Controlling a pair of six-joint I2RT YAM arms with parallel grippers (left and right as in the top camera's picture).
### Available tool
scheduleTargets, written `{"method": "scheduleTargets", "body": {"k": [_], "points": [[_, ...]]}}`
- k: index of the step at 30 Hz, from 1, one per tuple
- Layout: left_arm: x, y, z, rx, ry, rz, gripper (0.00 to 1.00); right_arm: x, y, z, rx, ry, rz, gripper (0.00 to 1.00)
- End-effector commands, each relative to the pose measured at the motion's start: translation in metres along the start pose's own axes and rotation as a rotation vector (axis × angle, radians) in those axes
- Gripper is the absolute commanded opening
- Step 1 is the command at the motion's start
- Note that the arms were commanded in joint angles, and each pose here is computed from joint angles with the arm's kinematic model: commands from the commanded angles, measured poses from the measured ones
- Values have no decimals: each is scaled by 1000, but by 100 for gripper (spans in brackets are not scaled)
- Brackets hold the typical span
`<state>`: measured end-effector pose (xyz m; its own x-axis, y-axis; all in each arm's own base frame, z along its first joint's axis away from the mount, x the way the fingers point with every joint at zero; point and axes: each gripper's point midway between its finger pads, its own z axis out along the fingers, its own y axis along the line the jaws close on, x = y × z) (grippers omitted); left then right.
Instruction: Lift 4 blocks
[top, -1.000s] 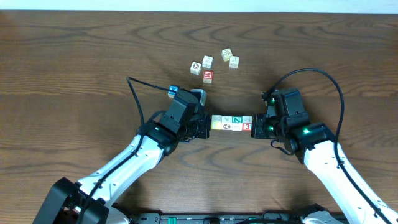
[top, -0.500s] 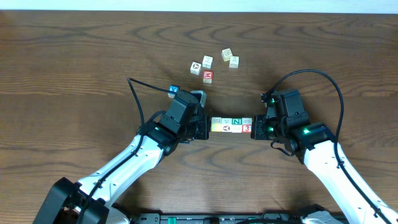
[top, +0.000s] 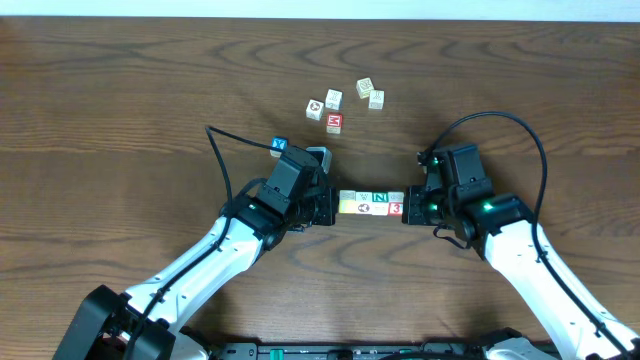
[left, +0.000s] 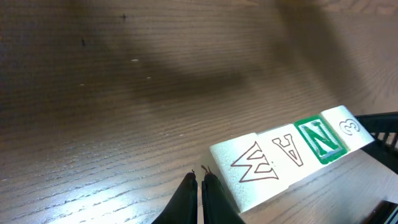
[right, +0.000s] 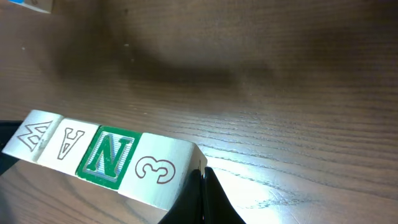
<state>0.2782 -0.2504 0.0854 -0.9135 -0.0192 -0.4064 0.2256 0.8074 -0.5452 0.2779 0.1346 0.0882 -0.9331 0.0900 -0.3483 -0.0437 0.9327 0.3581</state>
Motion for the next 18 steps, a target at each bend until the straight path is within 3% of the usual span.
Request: {"method": "scheduleTargets", "body": {"k": [1,18], "points": [[-7,-50,-12,170,12,69,7,4,45,-7,-193,48,-43,1],[0,-44,-11,152,38,57,7,5,44,-6,-190,53,-38,1]]}}
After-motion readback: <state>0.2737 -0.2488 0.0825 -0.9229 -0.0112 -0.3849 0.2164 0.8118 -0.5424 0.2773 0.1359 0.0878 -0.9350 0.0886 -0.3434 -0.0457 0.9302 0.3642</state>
